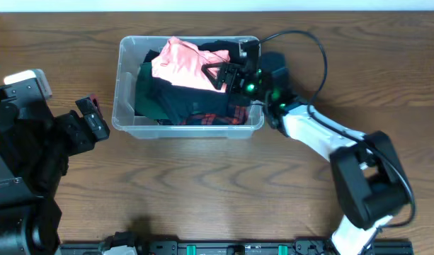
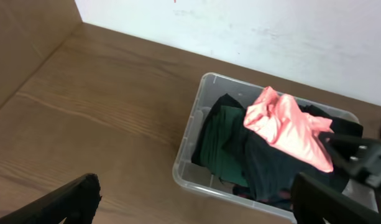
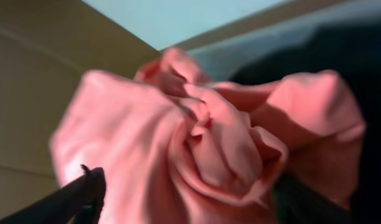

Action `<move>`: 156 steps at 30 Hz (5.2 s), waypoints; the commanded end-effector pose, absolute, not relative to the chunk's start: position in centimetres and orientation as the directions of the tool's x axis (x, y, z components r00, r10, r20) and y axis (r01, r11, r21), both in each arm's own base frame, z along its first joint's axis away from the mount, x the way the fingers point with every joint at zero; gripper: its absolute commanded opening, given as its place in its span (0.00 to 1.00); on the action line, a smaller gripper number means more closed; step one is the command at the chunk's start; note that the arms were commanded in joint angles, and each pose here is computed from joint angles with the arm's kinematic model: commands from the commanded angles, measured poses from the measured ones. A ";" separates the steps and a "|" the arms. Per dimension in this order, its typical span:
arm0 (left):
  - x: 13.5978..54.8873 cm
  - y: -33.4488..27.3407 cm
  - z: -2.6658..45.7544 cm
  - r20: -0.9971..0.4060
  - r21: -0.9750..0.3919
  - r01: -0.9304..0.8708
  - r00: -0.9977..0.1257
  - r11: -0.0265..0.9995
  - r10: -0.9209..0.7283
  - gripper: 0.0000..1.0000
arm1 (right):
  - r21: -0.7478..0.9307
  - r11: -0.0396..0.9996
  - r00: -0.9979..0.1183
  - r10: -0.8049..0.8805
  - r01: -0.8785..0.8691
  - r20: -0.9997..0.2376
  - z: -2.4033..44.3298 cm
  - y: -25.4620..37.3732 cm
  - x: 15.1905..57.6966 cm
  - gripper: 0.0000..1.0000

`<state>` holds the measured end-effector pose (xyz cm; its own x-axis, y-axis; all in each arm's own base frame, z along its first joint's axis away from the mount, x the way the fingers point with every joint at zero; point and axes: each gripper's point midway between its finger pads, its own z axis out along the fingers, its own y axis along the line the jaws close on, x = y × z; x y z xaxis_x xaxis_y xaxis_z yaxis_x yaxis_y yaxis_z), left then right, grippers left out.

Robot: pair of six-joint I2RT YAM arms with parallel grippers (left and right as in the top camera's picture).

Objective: Pack container

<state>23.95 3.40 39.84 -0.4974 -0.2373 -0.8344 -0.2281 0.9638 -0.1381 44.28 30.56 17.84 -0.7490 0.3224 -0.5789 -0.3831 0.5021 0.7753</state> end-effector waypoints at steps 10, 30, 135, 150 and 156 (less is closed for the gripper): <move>23.8 3.6 40.1 -0.838 -0.135 -0.237 -0.490 0.962 -0.239 0.98 | 0.680 0.455 -0.602 0.328 -0.575 -0.728 27.7 32.6 40.9 0.22; 23.8 3.6 40.1 -0.838 -0.135 -0.237 -0.490 0.962 -0.239 0.98 | 0.527 0.691 -0.819 -0.169 -0.495 -0.548 6.7 39.0 40.9 0.01; 23.8 3.6 40.1 -0.838 -0.136 -0.237 -0.490 0.962 -0.239 0.98 | -0.012 0.983 -0.357 -0.077 -0.181 -0.931 11.8 2.5 21.6 0.99; 23.8 3.6 40.1 -0.838 -0.135 -0.237 -0.490 0.962 -0.239 0.98 | -0.012 0.983 -0.345 -0.076 -0.182 -0.935 12.0 2.5 21.8 0.99; 23.8 3.6 40.1 -0.838 -0.136 -0.237 -0.490 0.962 -0.239 0.98 | -0.012 0.983 -0.345 -0.076 -0.182 -0.935 12.0 2.5 21.8 0.99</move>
